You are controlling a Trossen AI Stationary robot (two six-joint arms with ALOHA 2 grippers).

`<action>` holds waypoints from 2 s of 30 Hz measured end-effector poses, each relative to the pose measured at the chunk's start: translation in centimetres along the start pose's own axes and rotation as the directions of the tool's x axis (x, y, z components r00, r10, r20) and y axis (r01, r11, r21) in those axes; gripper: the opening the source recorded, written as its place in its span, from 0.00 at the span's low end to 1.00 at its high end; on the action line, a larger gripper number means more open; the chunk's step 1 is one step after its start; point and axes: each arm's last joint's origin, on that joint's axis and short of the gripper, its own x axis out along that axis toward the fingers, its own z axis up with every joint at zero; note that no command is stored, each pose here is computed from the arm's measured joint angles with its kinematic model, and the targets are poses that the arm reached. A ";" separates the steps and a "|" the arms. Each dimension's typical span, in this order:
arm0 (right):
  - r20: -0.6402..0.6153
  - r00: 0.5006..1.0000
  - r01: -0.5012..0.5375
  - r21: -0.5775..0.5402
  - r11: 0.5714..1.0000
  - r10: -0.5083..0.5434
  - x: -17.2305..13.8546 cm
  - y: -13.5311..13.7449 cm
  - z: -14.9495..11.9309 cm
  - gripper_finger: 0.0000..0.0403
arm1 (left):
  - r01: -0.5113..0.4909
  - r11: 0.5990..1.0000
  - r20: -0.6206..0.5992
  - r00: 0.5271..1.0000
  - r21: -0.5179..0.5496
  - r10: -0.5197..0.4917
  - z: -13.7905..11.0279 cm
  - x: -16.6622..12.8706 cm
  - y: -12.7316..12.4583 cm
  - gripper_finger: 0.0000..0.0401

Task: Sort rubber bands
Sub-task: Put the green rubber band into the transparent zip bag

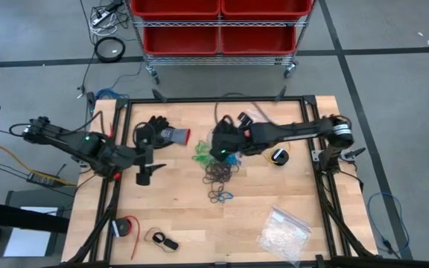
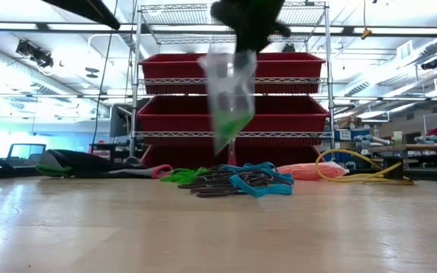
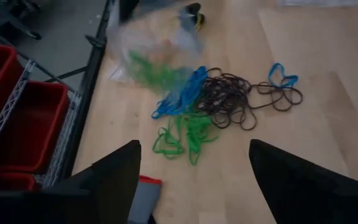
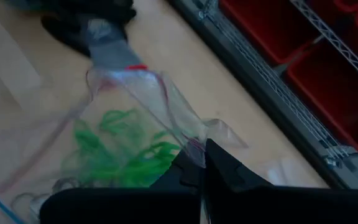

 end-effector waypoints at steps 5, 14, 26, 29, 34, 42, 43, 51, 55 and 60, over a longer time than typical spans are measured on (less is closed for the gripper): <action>-0.017 1.000 -0.021 0.037 0.999 0.022 -2.8 -2.9 -0.6 0.00 | -0.036 0.999 -0.003 0.999 -0.007 0.036 -2.6 1.2 -0.7 0.76; -0.077 0.995 -0.058 0.034 0.998 0.060 -2.7 -2.9 -6.1 0.00 | -0.023 0.999 0.149 0.988 -0.048 0.030 -6.6 7.0 -3.4 0.76; -0.110 0.988 -0.096 0.103 0.990 0.107 -2.7 -1.5 -10.0 0.00 | 0.004 0.991 0.150 0.988 -0.136 0.017 -9.0 14.3 -2.0 0.73; -0.110 0.988 -0.094 0.142 0.985 0.110 -2.8 -1.4 -10.1 0.00 | 0.019 0.987 0.121 0.993 -0.160 0.001 -9.8 16.2 -1.8 0.71; -0.108 0.989 -0.081 0.196 0.977 0.104 -2.9 -1.4 -10.2 0.00 | 0.045 0.977 0.083 0.996 -0.208 -0.028 -11.1 18.5 -1.9 0.67; -0.093 0.989 -0.093 0.214 0.973 0.115 -3.0 -1.2 -10.1 0.00 | 0.118 0.968 0.077 0.992 -0.221 -0.103 -11.4 20.3 -2.5 0.56; -0.090 0.989 -0.095 0.216 0.972 0.117 -3.0 -1.2 -10.1 0.00 | 0.119 0.968 0.070 0.992 -0.221 -0.105 -11.4 20.6 -2.5 0.55; -0.075 0.989 -0.112 0.220 0.969 0.131 -3.2 -0.9 -10.1 0.00 | -0.037 0.974 -0.022 0.999 -0.223 0.033 -10.9 23.2 -2.4 0.43; -0.077 0.988 -0.115 0.209 0.971 0.133 -3.4 -0.8 -10.2 0.00 | -0.037 0.977 -0.044 0.999 -0.208 0.028 -10.2 23.3 -2.3 0.27; -0.067 0.989 -0.113 0.203 0.973 0.128 -3.5 -0.7 -10.3 0.00 | 0.020 0.985 -0.099 0.994 -0.172 -0.038 -9.1 22.5 -1.9 0.03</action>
